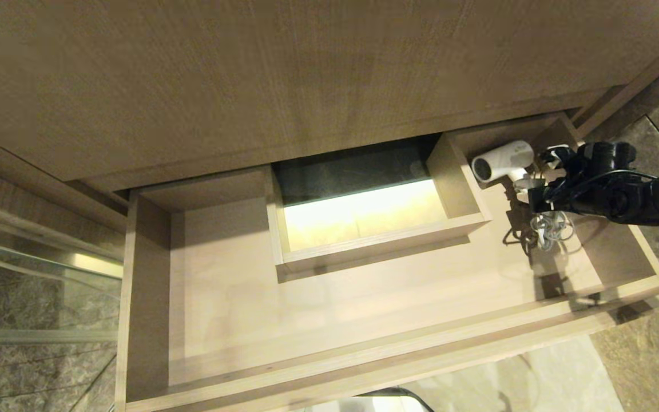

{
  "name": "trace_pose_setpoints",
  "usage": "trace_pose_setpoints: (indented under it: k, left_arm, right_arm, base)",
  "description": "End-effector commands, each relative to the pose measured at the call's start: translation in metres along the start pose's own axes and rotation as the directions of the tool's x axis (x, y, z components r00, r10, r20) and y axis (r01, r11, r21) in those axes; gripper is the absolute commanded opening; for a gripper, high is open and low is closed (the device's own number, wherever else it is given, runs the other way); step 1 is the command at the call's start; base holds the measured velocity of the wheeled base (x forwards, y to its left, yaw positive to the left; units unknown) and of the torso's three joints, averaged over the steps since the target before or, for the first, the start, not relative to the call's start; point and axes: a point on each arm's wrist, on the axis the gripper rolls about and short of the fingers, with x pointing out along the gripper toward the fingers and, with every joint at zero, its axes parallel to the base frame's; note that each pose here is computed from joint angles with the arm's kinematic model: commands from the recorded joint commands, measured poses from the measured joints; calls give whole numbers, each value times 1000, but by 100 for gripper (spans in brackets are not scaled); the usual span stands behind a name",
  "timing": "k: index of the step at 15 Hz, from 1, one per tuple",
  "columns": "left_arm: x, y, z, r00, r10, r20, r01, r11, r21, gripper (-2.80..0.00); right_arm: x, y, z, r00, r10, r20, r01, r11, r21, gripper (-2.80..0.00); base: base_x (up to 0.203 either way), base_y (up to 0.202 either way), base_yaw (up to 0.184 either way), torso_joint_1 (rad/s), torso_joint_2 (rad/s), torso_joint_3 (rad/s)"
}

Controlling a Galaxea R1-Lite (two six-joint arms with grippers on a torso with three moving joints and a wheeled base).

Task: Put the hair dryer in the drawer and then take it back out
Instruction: Take the hairdryer out

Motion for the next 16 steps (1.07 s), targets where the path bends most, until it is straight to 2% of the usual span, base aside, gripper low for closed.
trace_pose_setpoints:
  k: [1, 4, 8, 10, 11, 12, 16]
  left_arm:
    - [0, 0, 0, 1000, 0, 1, 0, 1000, -1, -280]
    - [0, 0, 0, 1000, 0, -1, 0, 1000, -1, -280]
    - [0, 0, 0, 1000, 0, -1, 0, 1000, -1, -280]
    - [0, 0, 0, 1000, 0, 1, 0, 1000, -1, -280]
    - [0, 0, 0, 1000, 0, -1, 0, 1000, -1, -280]
    - [0, 0, 0, 1000, 0, 0, 0, 1000, -1, -280]
    - [0, 0, 0, 1000, 0, -1, 0, 1000, -1, -280]
  right_arm:
    - [-26, -2, 22, 999, -14, 48, 15, 1000, -6, -280]
    - [-65, -2, 35, 999, -15, 31, 15, 1000, -4, -280]
    - [-106, 5, 27, 998, -3, -62, 3, 1000, 7, -280]
    - [-134, 10, 16, 986, -5, -168, 3, 1000, -16, -280]
    - [-146, 13, 8, 970, 2, -244, -11, 999, -35, -280]
    - [-161, 14, 10, 964, -3, -266, -9, 999, -44, -280]
    - [-218, 22, 17, 973, -37, -230, 23, 998, -63, -280]
  base:
    - [0, 0, 0, 0, 0, 0]
    - [0, 0, 0, 0, 0, 0]
    - [0, 0, 0, 0, 0, 0]
    - [0, 0, 0, 0, 0, 0]
    - [0, 0, 0, 0, 0, 0]
    - [0, 0, 0, 0, 0, 0]
    - [0, 0, 0, 0, 0, 0]
